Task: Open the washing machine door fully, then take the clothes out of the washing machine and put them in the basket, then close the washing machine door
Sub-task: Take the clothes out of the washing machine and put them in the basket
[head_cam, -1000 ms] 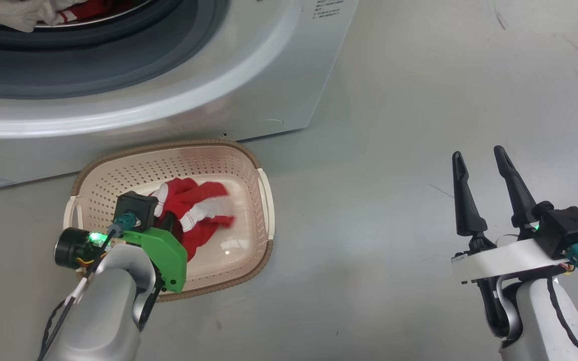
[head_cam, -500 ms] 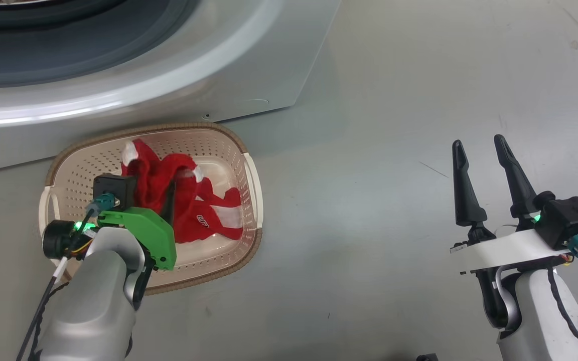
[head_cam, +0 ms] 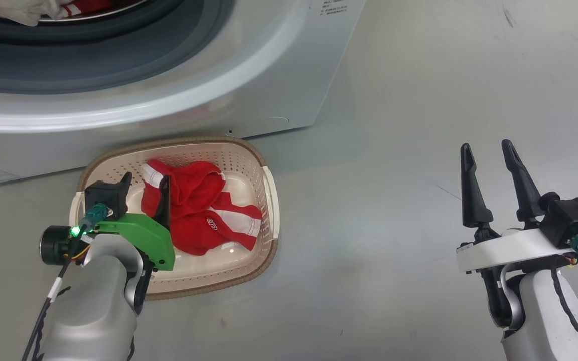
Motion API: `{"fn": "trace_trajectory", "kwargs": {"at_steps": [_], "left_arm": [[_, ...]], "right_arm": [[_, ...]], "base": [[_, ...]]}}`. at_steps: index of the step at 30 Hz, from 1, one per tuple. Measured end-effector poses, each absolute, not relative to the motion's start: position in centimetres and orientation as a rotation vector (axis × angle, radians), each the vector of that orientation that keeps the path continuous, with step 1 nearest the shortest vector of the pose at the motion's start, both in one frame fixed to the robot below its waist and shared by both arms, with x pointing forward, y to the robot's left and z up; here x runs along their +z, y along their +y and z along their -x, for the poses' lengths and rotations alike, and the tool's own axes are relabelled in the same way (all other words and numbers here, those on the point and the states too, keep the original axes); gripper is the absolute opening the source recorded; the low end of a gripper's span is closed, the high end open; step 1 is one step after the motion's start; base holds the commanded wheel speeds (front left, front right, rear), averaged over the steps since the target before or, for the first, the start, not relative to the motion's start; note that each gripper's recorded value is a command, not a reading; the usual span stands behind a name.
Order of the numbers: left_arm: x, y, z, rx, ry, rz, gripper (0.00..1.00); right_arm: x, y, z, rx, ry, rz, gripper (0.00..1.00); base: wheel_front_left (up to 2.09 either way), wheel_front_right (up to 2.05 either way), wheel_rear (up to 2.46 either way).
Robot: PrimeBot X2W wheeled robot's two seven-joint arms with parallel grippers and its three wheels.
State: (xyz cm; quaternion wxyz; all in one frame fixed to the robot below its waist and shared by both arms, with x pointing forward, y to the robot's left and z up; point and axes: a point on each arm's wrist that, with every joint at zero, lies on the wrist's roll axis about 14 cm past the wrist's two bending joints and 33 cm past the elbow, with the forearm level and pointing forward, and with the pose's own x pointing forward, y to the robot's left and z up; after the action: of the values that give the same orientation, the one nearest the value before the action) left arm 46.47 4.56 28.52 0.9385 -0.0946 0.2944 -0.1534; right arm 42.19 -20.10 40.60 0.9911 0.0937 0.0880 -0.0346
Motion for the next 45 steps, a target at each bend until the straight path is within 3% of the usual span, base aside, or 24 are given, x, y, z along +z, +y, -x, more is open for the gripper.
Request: {"fn": "trace_trajectory", "kwargs": {"at_steps": [13,21,45], "left_arm": [[35.4,6.8,-46.3,-0.259,0.414,0.216,1.0],[43.2,8.7,-46.8,-0.21,0.184,0.236,1.0],[47.4,13.8,-38.9,-0.069,0.049,0.198,1.0]], "right_arm": [[42.5,-19.6,-40.6,-0.048,0.145,-0.192,1.0],[43.7,-19.3,-38.9,-0.03,0.127,-0.181,1.0],[46.6,-18.1,-35.5,0.012,0.059,-0.165,1.0]], "base": [[0.0,0.0,0.0],[0.0,0.0,0.0],[0.0,0.0,0.0]]}}
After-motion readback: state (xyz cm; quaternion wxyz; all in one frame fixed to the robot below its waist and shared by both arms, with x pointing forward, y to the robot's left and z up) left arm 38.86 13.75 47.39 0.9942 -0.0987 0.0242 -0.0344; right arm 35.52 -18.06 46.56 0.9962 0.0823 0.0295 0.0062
